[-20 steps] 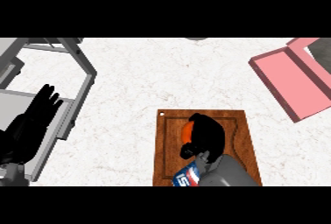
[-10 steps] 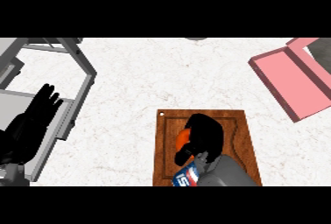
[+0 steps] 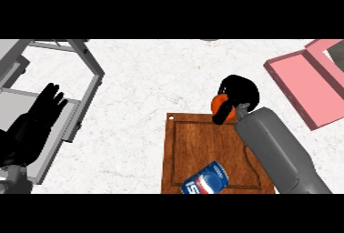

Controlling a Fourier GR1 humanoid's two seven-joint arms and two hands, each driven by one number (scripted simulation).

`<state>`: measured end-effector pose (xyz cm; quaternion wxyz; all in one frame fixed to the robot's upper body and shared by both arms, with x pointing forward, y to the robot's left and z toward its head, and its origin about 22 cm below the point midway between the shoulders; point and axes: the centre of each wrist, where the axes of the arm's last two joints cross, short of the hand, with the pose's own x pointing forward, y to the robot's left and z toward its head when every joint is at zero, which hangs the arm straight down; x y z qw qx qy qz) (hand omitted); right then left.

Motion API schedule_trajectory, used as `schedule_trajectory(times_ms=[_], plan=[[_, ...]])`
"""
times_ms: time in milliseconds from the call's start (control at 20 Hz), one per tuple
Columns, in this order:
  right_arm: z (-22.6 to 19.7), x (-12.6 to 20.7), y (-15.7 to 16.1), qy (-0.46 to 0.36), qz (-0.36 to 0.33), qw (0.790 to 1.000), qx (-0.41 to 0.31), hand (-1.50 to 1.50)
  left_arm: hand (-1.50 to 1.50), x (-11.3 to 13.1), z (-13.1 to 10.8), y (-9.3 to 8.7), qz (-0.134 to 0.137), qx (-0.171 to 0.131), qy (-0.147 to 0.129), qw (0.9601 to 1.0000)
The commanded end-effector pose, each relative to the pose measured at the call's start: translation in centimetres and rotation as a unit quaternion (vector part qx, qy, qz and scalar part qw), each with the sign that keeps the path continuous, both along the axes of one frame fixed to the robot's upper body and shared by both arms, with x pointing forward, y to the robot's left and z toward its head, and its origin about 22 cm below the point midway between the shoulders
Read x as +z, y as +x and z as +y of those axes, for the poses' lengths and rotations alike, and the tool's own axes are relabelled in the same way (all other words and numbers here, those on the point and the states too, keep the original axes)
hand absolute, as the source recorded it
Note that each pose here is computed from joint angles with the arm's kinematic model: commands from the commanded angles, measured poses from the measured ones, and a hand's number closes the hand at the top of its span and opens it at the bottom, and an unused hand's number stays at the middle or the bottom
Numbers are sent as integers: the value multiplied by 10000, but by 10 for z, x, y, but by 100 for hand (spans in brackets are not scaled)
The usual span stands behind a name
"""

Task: Pick the squash from the cutting board and place it in the cardboard box

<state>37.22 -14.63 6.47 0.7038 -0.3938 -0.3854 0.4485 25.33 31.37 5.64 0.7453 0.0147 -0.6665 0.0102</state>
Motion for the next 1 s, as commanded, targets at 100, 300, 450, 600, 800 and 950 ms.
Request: schedule_trajectory(times_ms=[100,300,450,600,800,950], plan=[[-22,32,41,-375,-633,9970,255,150,0,-8,3,-14,58,37,38,10000],[20,64,33,-324,-1196,9913,451,150,0,-26,5,-3,129,190,9,9997],[29,93,36,-310,-1806,9819,477,150,0,-2,24,0,41,78,10,10000],[43,145,28,-388,-2446,9685,265,150,0,1,15,-1,89,206,24,9997],[22,174,24,-530,-3038,9505,-365,150,0,-2,11,-8,169,183,47,9997],[21,208,15,-634,-3198,9425,-733,150,0,-5,-7,-6,71,234,24,9997]])
